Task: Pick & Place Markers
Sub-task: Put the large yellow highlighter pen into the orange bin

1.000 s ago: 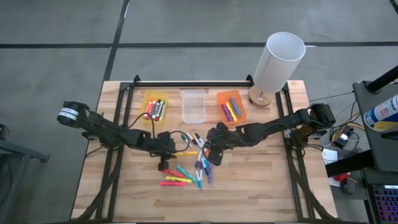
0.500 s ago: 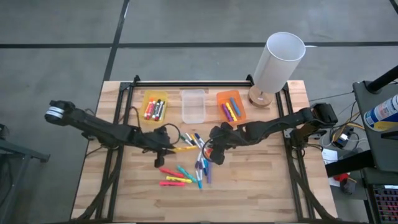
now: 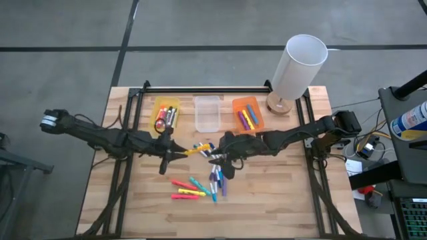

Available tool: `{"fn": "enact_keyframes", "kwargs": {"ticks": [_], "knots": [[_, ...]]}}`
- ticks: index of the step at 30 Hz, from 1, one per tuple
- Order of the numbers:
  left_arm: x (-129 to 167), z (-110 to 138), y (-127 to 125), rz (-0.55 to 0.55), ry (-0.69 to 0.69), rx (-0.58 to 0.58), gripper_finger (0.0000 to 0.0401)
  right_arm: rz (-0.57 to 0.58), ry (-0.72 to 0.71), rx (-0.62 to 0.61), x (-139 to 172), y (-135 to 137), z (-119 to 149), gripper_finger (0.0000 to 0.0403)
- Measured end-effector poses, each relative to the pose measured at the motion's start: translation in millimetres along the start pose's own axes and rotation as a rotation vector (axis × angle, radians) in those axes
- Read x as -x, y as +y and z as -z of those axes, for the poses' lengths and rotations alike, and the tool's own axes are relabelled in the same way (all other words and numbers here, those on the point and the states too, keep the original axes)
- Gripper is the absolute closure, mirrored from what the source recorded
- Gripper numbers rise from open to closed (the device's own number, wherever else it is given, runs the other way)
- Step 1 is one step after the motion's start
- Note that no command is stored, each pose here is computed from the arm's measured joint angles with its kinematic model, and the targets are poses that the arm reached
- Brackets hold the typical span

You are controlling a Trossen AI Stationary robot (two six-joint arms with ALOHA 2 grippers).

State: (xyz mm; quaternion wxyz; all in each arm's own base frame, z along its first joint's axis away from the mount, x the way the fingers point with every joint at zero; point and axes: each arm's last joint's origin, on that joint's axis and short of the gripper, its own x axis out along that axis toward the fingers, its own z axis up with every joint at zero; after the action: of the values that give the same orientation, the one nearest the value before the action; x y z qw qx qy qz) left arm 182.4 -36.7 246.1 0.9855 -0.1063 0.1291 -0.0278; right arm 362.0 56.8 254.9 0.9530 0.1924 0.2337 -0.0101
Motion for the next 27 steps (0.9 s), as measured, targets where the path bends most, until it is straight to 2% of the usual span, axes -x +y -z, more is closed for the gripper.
{"fn": "enact_keyframes", "kwargs": {"ticks": [5,11,15,19,27], "knots": [[7,-13,-2,0.03,-0.115,0.012,0.0335,-0.073,-0.186,0.01,2,5,-19,0.0194],[11,-23,-4,0.051,-0.222,0.018,0.0335,-0.127,-0.39,0.086,7,7,-40,0.0193],[12,-27,-4,0.022,-0.275,0.009,0.0335,-0.154,-0.524,0.118,13,8,-52,0.0197],[13,-31,-3,-0.03,-0.318,0.023,0.0335,-0.156,-0.586,0.119,16,4,-59,0.0197],[15,-40,-3,-0.079,-0.439,0.072,0.0335,-0.121,-0.624,0.015,17,-11,-68,0.0197]]}}
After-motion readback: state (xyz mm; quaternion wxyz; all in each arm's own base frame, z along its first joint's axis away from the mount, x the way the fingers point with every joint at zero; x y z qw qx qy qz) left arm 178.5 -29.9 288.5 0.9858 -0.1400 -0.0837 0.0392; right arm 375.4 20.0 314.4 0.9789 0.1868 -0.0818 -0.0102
